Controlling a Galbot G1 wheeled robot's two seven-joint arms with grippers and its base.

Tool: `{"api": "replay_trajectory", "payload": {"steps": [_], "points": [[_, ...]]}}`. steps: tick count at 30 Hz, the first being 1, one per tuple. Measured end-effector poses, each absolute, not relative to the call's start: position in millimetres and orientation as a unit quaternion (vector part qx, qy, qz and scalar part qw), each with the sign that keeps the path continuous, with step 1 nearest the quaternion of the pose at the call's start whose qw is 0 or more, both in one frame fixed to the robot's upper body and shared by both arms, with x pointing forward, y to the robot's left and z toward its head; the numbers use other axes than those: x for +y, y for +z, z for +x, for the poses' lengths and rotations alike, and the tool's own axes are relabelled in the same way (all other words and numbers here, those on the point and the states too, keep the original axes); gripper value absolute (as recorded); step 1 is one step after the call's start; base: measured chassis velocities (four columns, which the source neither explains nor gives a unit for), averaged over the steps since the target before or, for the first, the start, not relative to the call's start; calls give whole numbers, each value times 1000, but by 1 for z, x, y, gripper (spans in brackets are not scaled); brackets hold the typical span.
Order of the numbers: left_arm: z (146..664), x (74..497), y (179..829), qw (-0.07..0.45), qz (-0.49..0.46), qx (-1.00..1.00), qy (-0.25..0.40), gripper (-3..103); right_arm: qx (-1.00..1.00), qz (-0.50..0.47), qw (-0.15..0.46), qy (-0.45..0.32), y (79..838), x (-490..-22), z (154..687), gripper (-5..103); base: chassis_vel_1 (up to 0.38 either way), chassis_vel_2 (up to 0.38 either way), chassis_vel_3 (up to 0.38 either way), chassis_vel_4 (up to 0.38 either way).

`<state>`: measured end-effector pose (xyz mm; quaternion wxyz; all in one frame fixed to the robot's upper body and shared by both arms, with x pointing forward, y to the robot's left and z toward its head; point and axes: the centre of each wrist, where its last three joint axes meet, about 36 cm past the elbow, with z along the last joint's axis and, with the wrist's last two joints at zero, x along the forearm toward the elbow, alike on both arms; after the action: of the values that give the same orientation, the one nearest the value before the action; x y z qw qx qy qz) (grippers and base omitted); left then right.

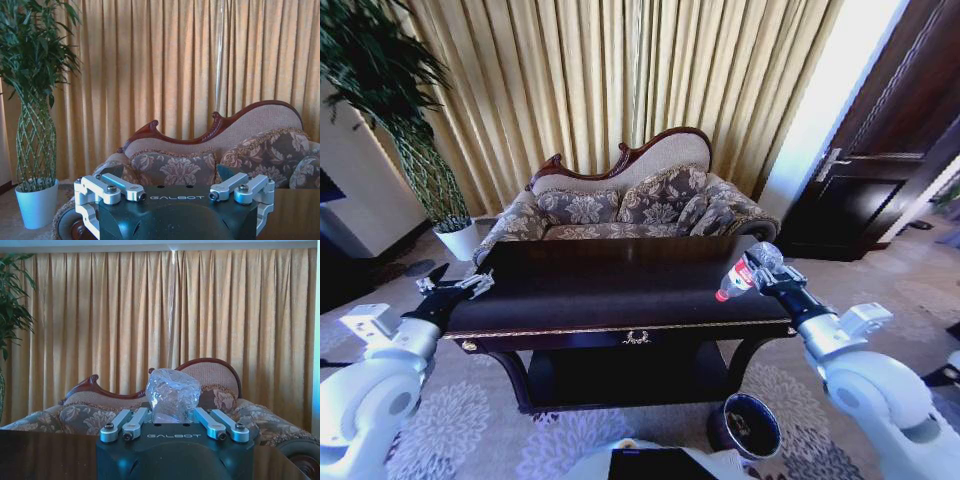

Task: Move to the front of the table and place the trash on the table into the trash bin.

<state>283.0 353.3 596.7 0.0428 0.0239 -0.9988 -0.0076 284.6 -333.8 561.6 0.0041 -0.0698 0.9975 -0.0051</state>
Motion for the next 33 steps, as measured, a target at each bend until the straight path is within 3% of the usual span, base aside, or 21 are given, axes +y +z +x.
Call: {"api": "replay_trajectory", "payload": {"steps": [14, 33], "points": [[282, 347, 603, 12, 10, -998, -58, 100, 998, -61, -5, -6, 553, -331, 279, 26, 0, 0, 0, 0], [284, 348, 597, 15, 5, -998, -54, 100, 999, -53, -11, -5, 545, -327, 273, 26, 17, -16, -21, 15]]}}
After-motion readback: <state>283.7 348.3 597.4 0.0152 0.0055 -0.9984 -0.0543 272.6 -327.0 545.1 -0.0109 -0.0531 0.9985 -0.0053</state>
